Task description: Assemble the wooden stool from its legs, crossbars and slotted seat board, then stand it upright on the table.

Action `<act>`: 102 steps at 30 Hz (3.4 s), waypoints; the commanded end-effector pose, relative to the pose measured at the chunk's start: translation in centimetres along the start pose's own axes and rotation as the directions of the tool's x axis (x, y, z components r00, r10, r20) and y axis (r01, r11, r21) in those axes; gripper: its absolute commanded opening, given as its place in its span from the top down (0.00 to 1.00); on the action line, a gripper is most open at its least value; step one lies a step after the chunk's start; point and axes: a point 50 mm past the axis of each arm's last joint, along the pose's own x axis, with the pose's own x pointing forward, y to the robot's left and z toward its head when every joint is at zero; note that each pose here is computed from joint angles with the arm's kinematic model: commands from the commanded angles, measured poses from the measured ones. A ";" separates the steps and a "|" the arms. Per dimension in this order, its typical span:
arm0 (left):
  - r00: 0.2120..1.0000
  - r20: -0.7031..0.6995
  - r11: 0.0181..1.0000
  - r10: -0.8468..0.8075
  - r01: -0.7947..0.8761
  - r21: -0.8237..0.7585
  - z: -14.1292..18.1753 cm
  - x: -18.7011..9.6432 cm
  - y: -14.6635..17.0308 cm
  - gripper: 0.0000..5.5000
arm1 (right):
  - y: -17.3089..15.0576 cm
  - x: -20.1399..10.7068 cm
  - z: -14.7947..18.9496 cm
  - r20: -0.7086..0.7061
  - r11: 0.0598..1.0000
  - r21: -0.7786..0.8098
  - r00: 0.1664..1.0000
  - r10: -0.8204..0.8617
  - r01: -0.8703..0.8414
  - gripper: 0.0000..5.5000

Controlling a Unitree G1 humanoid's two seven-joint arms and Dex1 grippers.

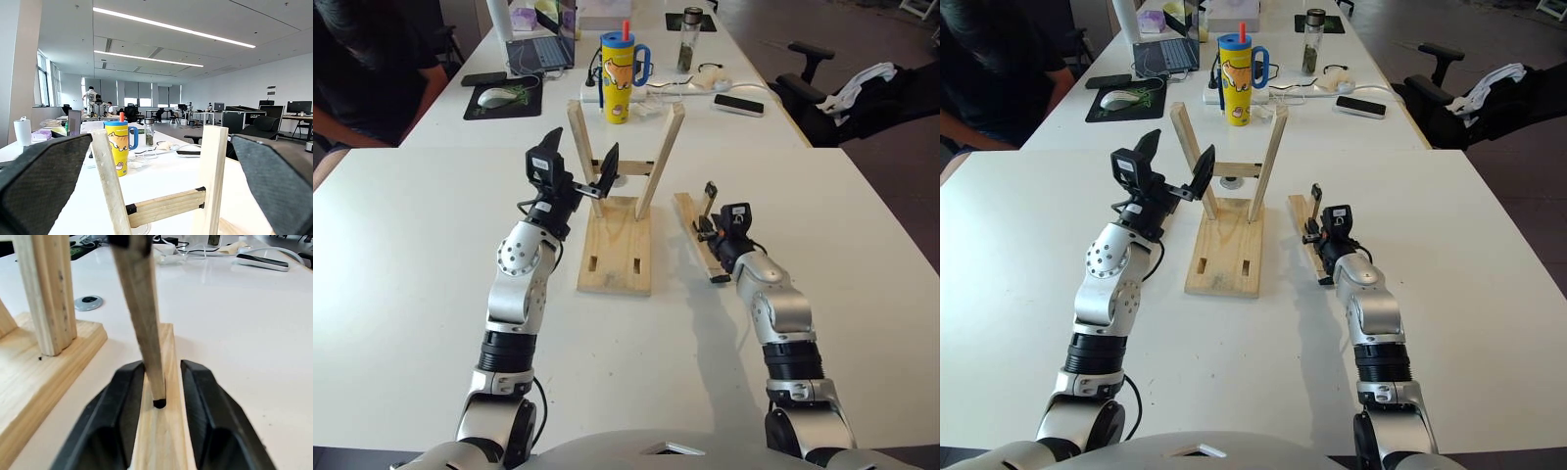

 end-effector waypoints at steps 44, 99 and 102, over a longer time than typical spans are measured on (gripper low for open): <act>1.000 -0.014 1.000 0.003 -0.003 -0.018 -1.1 0.1 -0.9 0.04 | 1.0 5.5 1.7 0.114 0.996 0.030 0.990 0.078 -0.082 0.99; 0.992 -0.115 0.995 -0.047 0.037 -0.090 -3.3 -1.1 -0.1 0.02 | -1.2 -2.7 -3.6 -0.241 0.997 -0.037 0.969 0.060 -0.071 0.46; 0.990 -0.124 0.995 -0.064 0.053 -0.090 -3.5 -1.0 -0.3 0.02 | -1.3 -1.8 -4.2 -0.292 0.994 -0.028 0.952 0.090 -0.102 0.46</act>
